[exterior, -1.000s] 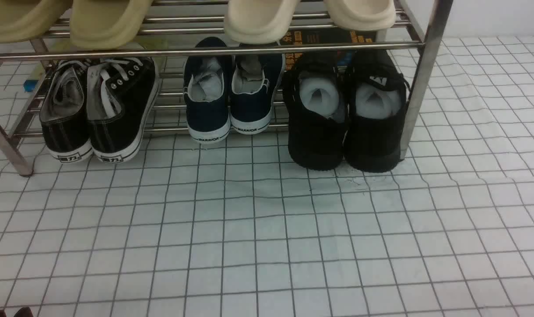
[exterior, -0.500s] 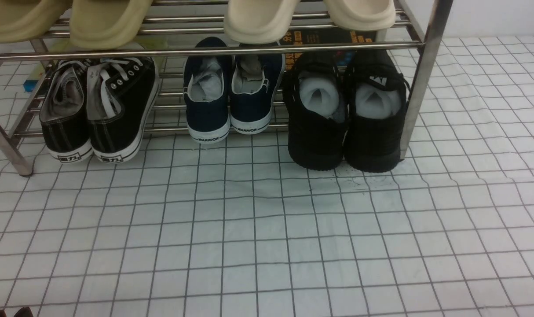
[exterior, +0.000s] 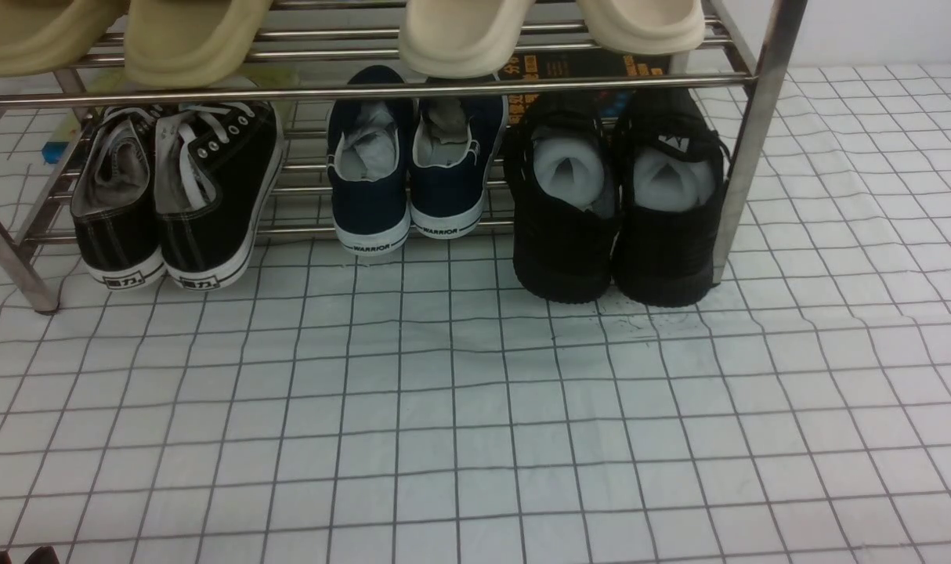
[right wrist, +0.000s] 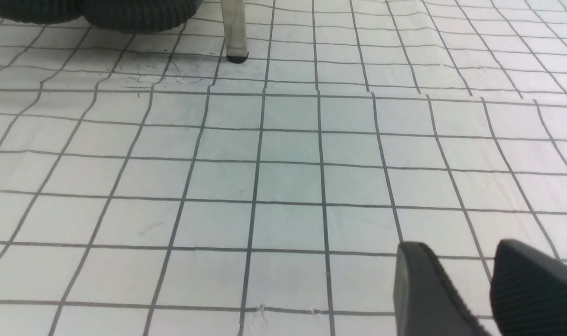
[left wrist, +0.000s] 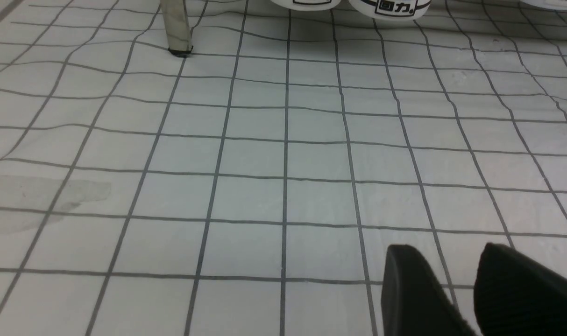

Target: Take the shoes off the shelf with your hand from the white checkered tablecloth.

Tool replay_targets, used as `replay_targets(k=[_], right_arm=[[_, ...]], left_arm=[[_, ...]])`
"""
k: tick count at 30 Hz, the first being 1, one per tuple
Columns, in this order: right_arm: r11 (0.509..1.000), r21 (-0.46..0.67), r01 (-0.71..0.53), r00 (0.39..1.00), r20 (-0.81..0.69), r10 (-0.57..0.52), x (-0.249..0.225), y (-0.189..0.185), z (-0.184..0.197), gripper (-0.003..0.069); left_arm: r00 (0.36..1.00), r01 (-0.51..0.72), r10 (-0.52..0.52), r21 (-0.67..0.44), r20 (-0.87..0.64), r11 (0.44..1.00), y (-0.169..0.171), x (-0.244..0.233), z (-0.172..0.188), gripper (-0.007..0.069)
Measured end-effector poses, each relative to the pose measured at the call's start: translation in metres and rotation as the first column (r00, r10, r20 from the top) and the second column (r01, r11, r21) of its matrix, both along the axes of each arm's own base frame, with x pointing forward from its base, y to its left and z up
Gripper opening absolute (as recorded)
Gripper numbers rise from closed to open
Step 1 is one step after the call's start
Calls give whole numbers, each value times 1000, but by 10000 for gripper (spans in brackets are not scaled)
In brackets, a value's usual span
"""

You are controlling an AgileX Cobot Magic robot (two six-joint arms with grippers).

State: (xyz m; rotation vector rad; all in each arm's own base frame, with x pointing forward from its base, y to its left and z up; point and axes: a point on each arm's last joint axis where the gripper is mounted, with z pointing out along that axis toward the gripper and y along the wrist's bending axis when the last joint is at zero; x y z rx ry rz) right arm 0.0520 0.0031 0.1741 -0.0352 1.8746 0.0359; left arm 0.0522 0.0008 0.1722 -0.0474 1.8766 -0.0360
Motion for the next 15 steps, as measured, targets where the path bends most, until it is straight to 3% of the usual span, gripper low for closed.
replay_targets(k=[15], right_arm=[[999, -38, 6, 1000, 3, -6, 0, -2, 0, 239]], left_arm=[[1000, 0, 0, 0, 0, 1000, 0, 0, 0, 240]])
